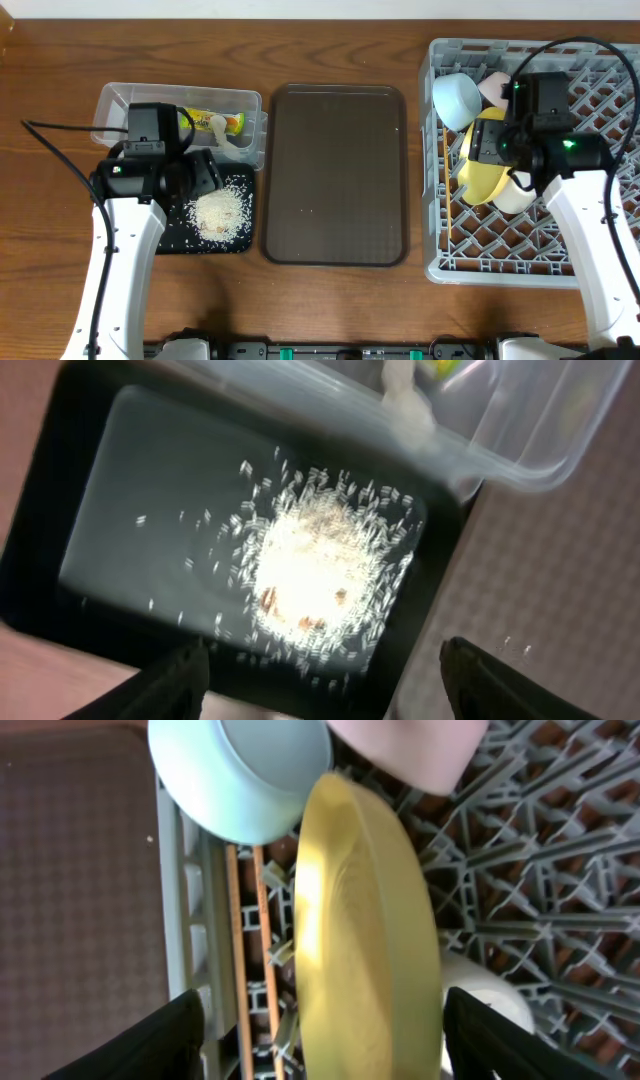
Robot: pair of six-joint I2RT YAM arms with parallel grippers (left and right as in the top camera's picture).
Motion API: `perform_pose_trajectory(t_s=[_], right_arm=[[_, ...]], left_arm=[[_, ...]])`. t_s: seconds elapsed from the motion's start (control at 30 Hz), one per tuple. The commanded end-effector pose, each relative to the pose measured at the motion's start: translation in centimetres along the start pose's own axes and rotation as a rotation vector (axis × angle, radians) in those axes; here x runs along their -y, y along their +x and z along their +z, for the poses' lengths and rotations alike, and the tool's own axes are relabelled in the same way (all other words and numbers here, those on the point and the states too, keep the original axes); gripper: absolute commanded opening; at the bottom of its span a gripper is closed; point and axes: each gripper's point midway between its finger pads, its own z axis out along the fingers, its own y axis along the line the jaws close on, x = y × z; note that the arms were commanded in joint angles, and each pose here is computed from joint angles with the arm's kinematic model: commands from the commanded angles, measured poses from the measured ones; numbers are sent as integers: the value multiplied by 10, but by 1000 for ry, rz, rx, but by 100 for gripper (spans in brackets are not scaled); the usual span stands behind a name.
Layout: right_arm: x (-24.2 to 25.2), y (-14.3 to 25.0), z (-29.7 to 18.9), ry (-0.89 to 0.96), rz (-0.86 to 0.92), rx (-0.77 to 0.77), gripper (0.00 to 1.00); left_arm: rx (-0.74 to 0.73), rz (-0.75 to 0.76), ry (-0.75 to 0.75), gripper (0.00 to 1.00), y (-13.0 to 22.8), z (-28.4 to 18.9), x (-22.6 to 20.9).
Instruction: Sort waste into correct bins and load items into the dishwasher rack
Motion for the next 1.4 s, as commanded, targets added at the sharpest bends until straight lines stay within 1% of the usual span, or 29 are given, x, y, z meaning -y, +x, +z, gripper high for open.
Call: perform_pose_trajectory(t_s=[0.0, 0.03, 0.17, 0.33, 0.4, 0.43, 0.47, 0.63, 0.73, 1.2, 1.37], right_arm=[[-6, 3, -13, -69, 51, 5, 77], [-6, 4, -17, -72, 48, 15, 79], [-4, 10, -29, -84, 48, 68, 79], [-3, 32, -34, -124, 45, 153, 80], [-2, 44, -36, -147, 45, 191, 86], [-1, 50, -38, -153, 45, 212, 92], [1, 55, -40, -153, 46, 230, 99], [15, 76, -49, -108, 56, 285, 99], [17, 81, -53, -111, 56, 296, 99], [17, 82, -52, -110, 56, 292, 99], [24, 93, -48, -68, 56, 247, 99]], left_arm=[[-22, 38, -14, 76, 8, -2, -5], [-17, 54, -12, 76, 10, -4, -5], [51, 92, 16, 76, 14, -20, -4], [210, 181, 87, 76, 25, -45, 5], [268, 186, 115, 76, 32, -53, 6], [294, 177, 128, 80, 36, -57, 5], [316, 166, 137, 87, 38, -61, 4], [399, 155, 168, 88, 43, -79, 0], [417, 153, 174, 89, 43, -84, 0], [415, 154, 173, 90, 43, -83, 0], [415, 154, 173, 90, 43, -83, 0]])
